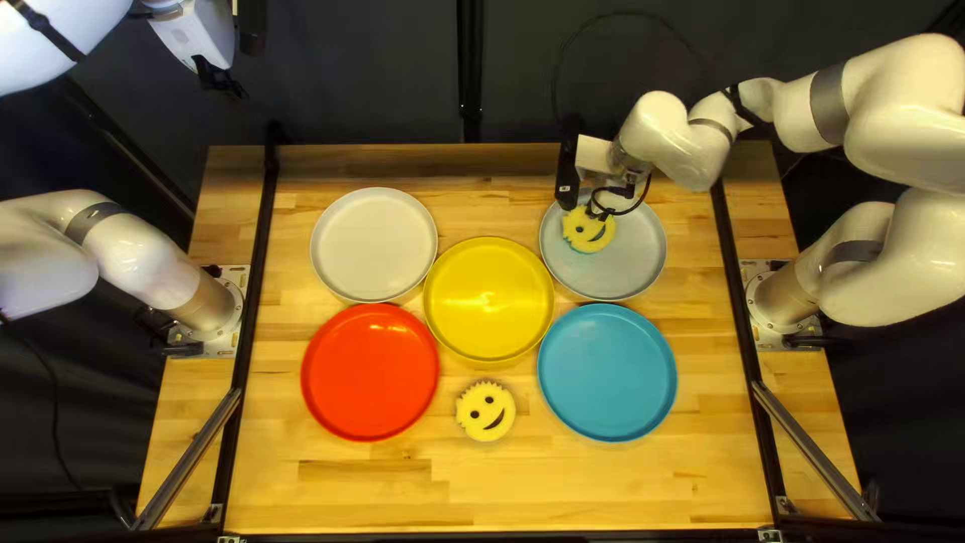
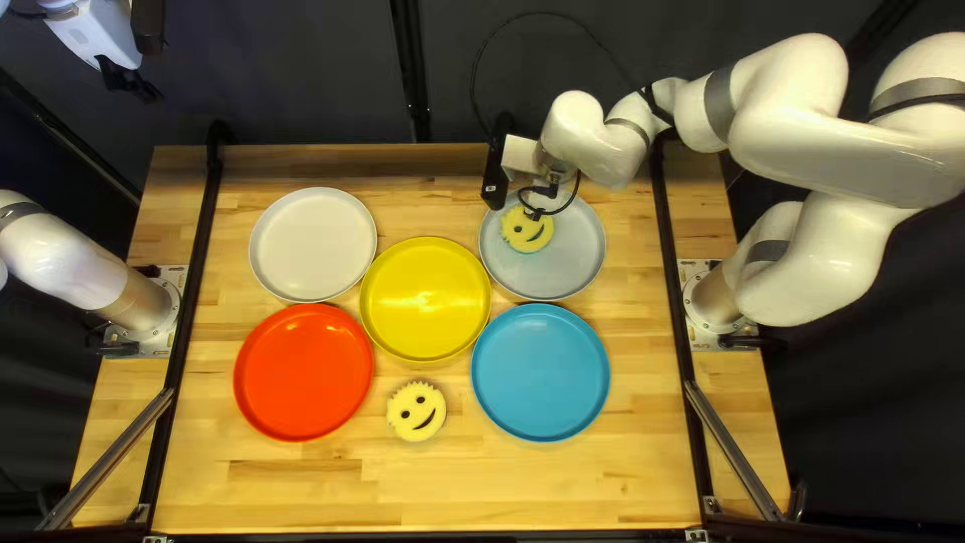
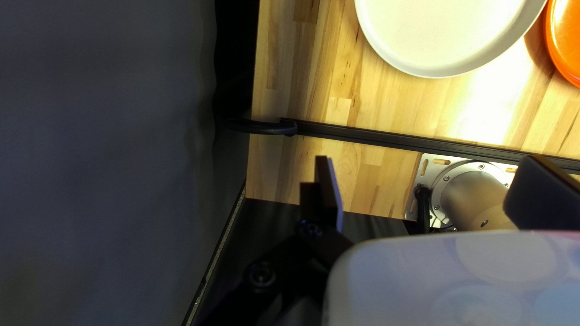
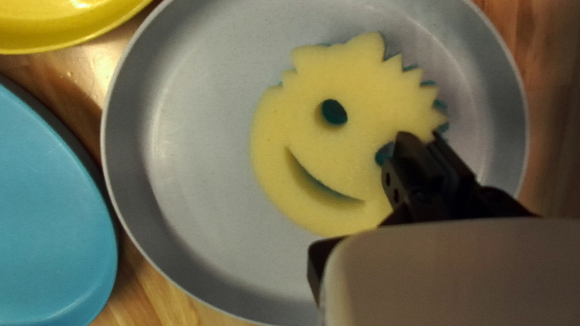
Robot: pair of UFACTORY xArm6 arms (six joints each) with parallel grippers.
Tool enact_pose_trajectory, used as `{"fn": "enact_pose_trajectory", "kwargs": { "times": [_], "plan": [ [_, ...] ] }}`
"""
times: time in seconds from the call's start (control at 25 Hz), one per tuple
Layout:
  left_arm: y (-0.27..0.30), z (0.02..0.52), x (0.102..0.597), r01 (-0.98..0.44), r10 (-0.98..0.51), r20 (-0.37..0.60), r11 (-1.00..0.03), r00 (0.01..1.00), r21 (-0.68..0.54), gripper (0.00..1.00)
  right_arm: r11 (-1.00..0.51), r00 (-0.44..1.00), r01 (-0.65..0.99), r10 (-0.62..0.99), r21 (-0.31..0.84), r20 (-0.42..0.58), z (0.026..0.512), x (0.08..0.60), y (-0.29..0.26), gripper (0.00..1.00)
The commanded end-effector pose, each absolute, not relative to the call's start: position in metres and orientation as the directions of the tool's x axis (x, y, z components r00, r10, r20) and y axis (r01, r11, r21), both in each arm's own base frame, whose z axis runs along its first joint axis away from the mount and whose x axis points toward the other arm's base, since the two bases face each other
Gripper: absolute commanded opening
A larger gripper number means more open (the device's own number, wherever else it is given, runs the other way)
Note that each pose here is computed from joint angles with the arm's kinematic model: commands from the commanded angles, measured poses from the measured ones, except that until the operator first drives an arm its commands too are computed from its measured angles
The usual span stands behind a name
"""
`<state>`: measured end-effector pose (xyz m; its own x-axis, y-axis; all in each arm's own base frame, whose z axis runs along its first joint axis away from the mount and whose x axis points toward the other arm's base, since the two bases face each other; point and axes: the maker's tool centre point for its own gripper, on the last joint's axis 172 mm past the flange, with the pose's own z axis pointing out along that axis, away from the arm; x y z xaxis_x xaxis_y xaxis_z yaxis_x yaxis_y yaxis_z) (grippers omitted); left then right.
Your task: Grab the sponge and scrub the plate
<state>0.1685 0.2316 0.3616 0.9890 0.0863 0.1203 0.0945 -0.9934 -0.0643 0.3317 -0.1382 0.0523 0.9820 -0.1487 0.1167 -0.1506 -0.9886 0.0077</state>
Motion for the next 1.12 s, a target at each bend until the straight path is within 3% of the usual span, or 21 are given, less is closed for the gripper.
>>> {"fn": "enact_pose_trajectory", "kwargs": {
  "times": [0.04,0.36,1.12],
  "plan": [
    [0.232,0.362,0.168,0.094,0.086,0.12,-0.993,0.989,-0.064,1.0,-0.989,0.982,-0.15,-0.148,0.01,0.118,0.052,0.324,-0.123,0.0],
    [0.232,0.362,0.168,0.094,0.086,0.12,-0.993,0.989,-0.064,1.0,-0.988,0.983,-0.152,-0.15,0.018,0.11,0.05,0.312,-0.112,0.0],
    [0.232,0.362,0.168,0.094,0.086,0.12,-0.993,0.989,-0.064,1.0,-0.987,0.977,-0.158,-0.158,-0.006,0.145,0.064,0.301,-0.203,0.0]
  ]
}}
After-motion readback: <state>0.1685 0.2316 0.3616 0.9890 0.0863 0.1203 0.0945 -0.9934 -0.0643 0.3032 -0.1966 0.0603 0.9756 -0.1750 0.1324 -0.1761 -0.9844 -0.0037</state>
